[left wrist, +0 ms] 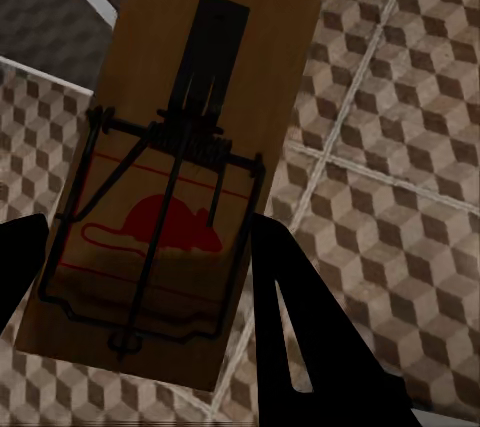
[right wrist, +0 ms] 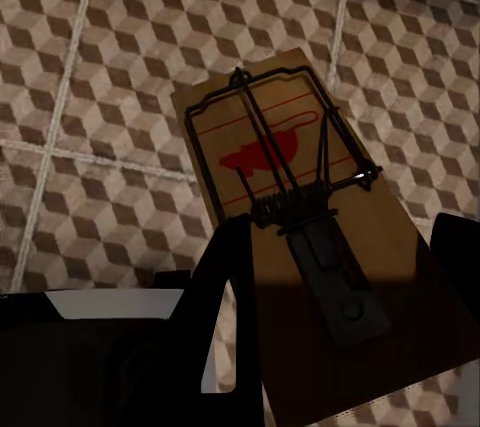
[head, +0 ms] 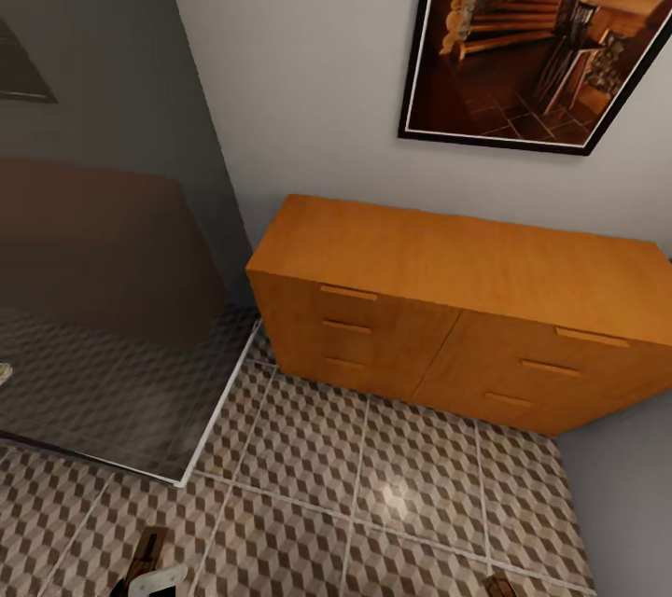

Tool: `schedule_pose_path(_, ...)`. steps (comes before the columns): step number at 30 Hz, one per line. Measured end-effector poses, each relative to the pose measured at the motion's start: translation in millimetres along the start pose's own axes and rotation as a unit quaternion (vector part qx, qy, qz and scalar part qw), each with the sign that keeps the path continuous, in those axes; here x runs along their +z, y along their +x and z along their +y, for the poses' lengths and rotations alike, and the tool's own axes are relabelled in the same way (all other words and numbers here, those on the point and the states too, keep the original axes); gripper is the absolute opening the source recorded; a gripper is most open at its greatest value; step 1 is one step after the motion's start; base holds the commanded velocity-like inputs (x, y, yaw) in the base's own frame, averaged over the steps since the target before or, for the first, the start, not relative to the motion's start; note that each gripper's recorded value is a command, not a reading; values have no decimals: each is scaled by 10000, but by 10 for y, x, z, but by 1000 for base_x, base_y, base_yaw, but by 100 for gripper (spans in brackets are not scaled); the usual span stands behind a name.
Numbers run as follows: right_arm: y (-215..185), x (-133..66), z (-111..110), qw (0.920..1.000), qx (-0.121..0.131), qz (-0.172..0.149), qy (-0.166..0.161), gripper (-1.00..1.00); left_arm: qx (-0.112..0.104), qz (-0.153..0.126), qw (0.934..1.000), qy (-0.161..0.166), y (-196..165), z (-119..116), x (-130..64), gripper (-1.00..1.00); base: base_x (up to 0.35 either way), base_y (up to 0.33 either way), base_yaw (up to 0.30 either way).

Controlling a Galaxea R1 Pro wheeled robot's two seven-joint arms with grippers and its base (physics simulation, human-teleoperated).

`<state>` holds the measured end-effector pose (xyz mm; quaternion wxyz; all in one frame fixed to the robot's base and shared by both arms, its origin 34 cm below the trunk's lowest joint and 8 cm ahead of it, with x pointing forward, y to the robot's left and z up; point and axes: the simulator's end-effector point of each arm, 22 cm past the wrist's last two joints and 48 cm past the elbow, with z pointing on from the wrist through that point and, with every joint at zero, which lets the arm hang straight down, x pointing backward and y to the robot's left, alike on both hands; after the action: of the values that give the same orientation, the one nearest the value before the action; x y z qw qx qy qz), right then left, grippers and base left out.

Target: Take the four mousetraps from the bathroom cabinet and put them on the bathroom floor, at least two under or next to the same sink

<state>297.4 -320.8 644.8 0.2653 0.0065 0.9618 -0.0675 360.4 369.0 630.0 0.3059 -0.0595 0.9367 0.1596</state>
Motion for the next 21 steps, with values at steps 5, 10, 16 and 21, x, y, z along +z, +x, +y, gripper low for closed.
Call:
schedule_pose_path(5, -22, 1, 0, 10000, 4, -27, 1, -100, -3, 8, 10000, 5, -11, -3, 1, -100, 0, 0, 214)
schedule_pose_path(10, -45, 2, 0, 10000, 7, -55, 1, -100, -13, -17, 10000, 5, -36, -3, 2, -100, 0, 0, 214)
schedule_pose_path(16, -66, 2, 3, 10000, 9, -83, -3, -100, -25, -47, 10000, 8, -65, -10, 1, -100, 0, 0, 214)
schedule_pose_path(21, -80, 1, 1, 9999, 13, -101, -1, -100, -37, -74, 10000, 12, -90, -15, 1, -100, 0, 0, 214)
